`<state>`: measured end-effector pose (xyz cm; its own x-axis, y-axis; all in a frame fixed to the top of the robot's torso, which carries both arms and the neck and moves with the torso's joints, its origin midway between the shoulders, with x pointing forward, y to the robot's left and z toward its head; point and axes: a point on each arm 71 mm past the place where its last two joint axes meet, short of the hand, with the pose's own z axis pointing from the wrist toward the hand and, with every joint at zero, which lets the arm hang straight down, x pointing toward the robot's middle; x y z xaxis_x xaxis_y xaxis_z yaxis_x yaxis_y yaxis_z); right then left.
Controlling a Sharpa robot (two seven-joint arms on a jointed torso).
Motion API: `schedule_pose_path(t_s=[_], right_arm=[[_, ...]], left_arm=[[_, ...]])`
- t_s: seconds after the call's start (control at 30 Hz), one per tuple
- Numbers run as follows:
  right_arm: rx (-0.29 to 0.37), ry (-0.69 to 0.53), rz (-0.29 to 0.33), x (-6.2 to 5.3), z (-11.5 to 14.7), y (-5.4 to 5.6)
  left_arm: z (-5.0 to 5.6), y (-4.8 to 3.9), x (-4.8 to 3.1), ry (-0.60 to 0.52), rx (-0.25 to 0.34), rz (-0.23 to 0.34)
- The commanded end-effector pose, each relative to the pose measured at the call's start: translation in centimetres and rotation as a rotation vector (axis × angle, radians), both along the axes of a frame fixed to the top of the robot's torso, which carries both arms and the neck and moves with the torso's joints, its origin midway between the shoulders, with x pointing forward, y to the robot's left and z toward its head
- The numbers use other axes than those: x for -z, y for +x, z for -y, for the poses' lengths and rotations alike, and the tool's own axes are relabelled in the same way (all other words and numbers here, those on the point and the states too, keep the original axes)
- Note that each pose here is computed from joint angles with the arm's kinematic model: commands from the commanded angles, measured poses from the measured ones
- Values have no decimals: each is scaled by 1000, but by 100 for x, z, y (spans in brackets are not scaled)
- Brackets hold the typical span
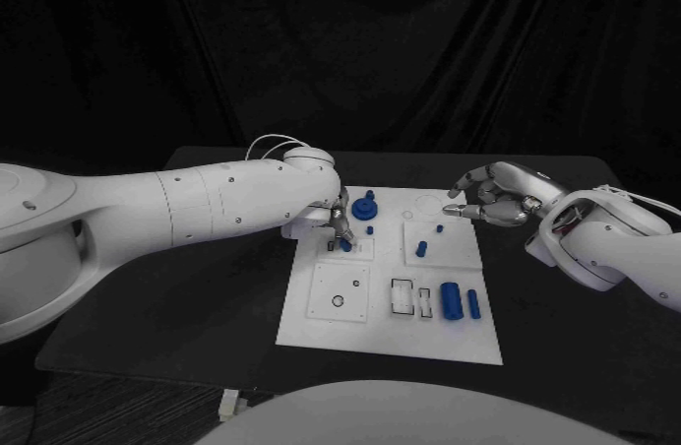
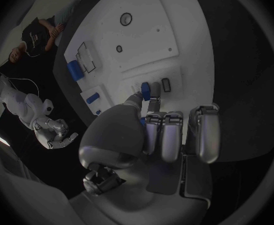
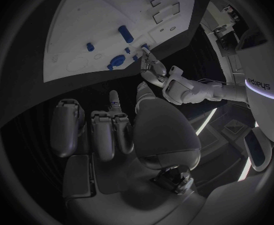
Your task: Assemble the parts on the task board
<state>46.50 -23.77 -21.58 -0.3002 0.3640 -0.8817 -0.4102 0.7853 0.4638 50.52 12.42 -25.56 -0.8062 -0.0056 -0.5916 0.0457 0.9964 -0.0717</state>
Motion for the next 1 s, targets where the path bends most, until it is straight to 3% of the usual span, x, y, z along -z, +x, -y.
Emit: schedule_pose_path(t_s=[0.03,1.0], right_arm=[[13,-6,-10,14,9,-5],[15,-8,-12,18,20,-1]], left_arm=[[21,-11,13,-9,8,-4],[10,-6,33,-8,10,-12]])
